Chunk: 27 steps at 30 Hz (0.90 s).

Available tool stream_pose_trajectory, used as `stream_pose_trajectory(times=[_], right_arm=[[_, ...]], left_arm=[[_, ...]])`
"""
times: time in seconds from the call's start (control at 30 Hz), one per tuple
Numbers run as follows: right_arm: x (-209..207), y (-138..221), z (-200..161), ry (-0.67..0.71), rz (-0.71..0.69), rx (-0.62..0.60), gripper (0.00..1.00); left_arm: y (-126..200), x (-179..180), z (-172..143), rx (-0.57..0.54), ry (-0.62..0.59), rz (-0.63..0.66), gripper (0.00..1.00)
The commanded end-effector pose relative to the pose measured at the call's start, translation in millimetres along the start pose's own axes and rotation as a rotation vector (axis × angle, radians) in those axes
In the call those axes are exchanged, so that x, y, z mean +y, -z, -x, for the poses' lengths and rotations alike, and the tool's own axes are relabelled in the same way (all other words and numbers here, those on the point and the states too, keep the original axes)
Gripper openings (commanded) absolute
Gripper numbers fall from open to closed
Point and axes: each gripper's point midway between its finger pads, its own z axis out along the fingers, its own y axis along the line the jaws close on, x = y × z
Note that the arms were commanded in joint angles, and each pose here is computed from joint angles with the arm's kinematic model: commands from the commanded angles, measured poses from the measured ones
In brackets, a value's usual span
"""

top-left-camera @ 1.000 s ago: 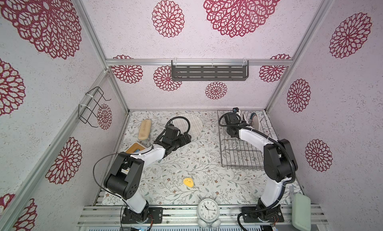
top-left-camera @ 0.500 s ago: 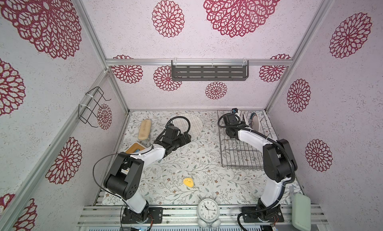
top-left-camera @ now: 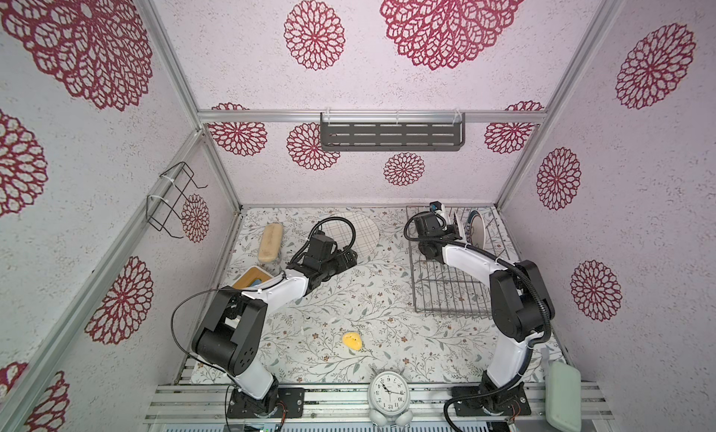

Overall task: Unload the plates from the dish rack
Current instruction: Pick up the plate from the dish rack.

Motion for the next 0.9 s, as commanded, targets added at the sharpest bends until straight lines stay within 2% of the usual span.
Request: stream_pose_trajectory(times=[0.0,0.57,0.87], right_arm=[[-41.6,22.4,35.6,-0.096,-0.085,-0.087,0.00],[-58.0,52.7,58.3,-0.103,-0.093,-0.156,0.00],[-74.4,79.3,75.1,-0.154,-0.066,-0.207,0.00]], left_arm=[[6.4,-9.0,3.1,-0.014,-0.017,-0.017,0.97],[7.3,-12.3,4.5,-0.019,-0.015,-0.022,0.97],[10.1,-14.4,6.2,-0.028,-0.012,-0.025,0.97]])
